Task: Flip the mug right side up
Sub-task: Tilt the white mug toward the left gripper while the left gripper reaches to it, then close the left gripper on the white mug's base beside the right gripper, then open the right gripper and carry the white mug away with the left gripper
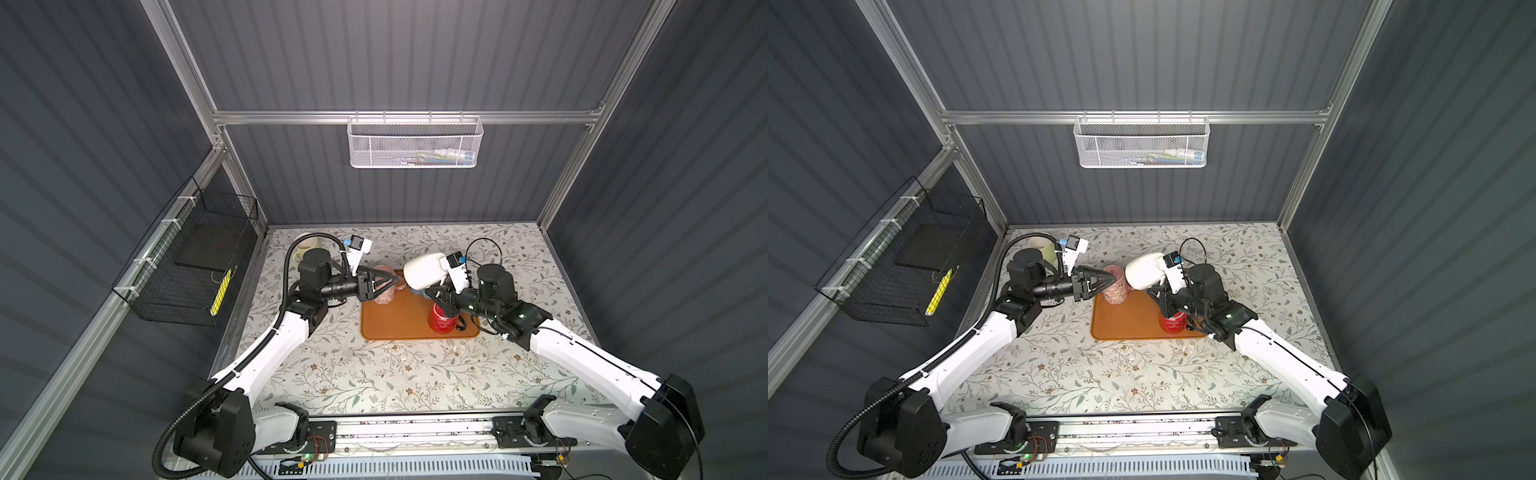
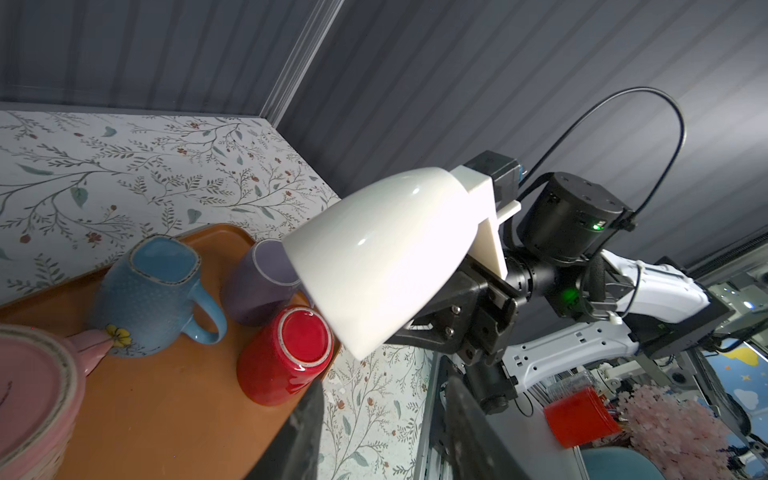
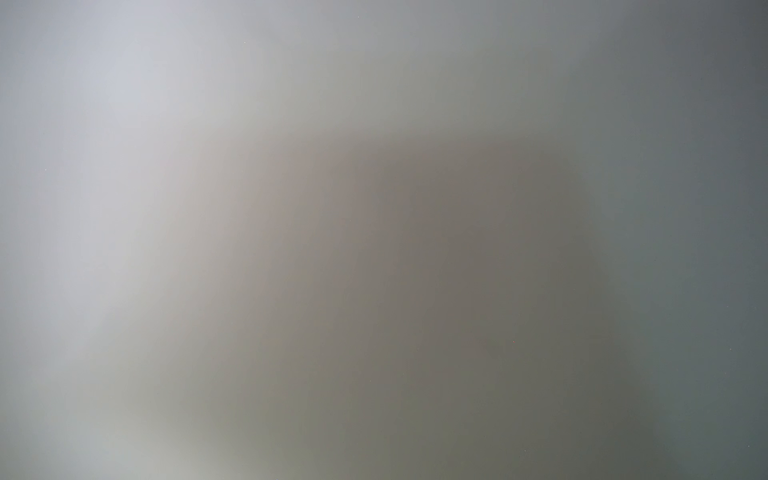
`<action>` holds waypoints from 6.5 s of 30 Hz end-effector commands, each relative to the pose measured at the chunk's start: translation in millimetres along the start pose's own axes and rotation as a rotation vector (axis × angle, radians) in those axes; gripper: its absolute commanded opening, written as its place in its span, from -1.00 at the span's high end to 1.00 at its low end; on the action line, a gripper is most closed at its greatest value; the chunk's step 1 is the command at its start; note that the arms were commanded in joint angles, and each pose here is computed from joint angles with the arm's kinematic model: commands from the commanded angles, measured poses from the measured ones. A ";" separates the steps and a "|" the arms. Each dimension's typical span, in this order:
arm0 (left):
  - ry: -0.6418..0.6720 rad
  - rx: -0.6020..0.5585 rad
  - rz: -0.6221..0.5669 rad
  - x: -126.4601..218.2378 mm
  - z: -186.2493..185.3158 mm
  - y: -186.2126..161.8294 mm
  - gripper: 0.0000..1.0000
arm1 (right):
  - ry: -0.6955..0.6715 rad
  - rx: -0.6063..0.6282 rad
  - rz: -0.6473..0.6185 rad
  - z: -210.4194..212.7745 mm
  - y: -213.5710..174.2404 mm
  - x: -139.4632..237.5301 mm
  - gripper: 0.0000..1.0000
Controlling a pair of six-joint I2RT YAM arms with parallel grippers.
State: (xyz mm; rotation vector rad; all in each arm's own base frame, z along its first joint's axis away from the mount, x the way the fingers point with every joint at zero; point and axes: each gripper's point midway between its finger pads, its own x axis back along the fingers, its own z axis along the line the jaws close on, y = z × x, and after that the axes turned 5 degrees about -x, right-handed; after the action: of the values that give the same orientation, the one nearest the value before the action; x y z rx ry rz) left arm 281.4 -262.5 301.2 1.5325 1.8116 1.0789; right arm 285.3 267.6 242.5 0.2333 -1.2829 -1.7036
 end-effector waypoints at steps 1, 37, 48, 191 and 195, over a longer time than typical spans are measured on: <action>-0.069 -0.013 -0.003 -1.9 -10.1 3.4 0.04 | 0.107 0.037 -0.120 25.2 32.9 10.2 0.95; -0.200 -0.101 -0.037 -29.1 -18.3 34.9 0.00 | 0.254 -0.034 -0.215 34.7 56.4 5.7 1.00; -0.254 -0.127 -0.076 -39.9 -25.3 48.7 0.00 | 0.295 -0.059 -0.235 33.4 64.0 1.2 1.00; 0.219 -0.187 0.193 -19.7 33.7 43.3 1.00 | 0.333 -0.218 -0.212 1.4 33.4 -21.9 0.17; 0.313 -0.221 0.243 -10.5 41.4 51.5 1.00 | 0.332 -0.218 -0.210 0.4 32.8 -22.4 0.17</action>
State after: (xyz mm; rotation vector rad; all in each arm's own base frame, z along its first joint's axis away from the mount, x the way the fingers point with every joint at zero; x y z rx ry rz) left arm 340.8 -273.7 305.9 1.6058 1.7171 1.5164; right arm 315.1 286.2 257.1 0.4720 -0.8316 -1.8751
